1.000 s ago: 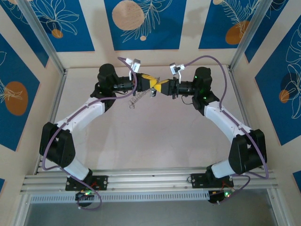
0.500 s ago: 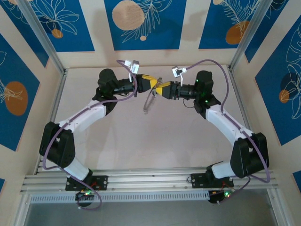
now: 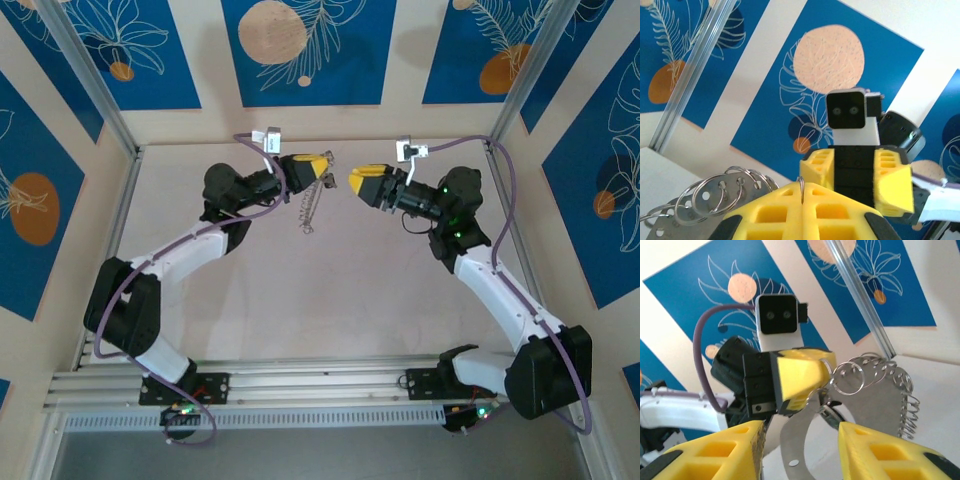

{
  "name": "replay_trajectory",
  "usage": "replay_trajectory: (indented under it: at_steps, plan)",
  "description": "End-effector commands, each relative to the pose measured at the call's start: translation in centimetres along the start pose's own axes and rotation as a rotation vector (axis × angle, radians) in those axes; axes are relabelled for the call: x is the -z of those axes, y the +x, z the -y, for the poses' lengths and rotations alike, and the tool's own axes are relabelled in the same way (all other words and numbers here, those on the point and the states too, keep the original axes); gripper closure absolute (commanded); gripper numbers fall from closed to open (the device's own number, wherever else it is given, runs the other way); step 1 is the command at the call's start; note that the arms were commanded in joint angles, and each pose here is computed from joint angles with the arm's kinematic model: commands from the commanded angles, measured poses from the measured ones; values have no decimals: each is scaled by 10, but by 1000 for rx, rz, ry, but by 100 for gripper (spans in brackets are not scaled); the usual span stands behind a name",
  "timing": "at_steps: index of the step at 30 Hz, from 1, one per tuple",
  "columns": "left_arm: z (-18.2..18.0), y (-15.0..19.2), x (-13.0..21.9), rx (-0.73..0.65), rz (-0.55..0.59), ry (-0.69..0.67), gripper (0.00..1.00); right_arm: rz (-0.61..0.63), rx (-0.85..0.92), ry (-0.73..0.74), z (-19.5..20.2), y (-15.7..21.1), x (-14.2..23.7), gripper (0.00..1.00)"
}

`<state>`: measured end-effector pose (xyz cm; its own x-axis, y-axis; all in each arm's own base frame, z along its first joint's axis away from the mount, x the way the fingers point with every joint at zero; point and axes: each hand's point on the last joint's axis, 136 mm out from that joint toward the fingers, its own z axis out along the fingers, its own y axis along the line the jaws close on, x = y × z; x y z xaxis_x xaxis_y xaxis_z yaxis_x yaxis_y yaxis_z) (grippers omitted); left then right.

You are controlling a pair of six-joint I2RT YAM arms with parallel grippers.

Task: Put the keys on the keyring

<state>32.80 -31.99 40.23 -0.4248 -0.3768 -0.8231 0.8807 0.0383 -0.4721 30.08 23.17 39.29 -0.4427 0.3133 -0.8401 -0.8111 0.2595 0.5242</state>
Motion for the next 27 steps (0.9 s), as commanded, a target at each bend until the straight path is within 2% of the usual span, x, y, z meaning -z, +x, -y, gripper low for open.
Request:
replay_trajectory:
  at_steps: [1,7,18,27]
  plan:
    - [27,-19,-2,-36,95,84,100,89,0,-1,-2,-22,-10,57]
    - [32,-15,-6,-35,89,99,100,104,-2,-24,-3,-26,-25,57]
    - [32,-12,-9,-39,74,102,100,122,8,-34,-6,-31,-30,61]
    - [32,-10,-11,-43,66,108,100,98,4,-59,-9,-27,-38,65]
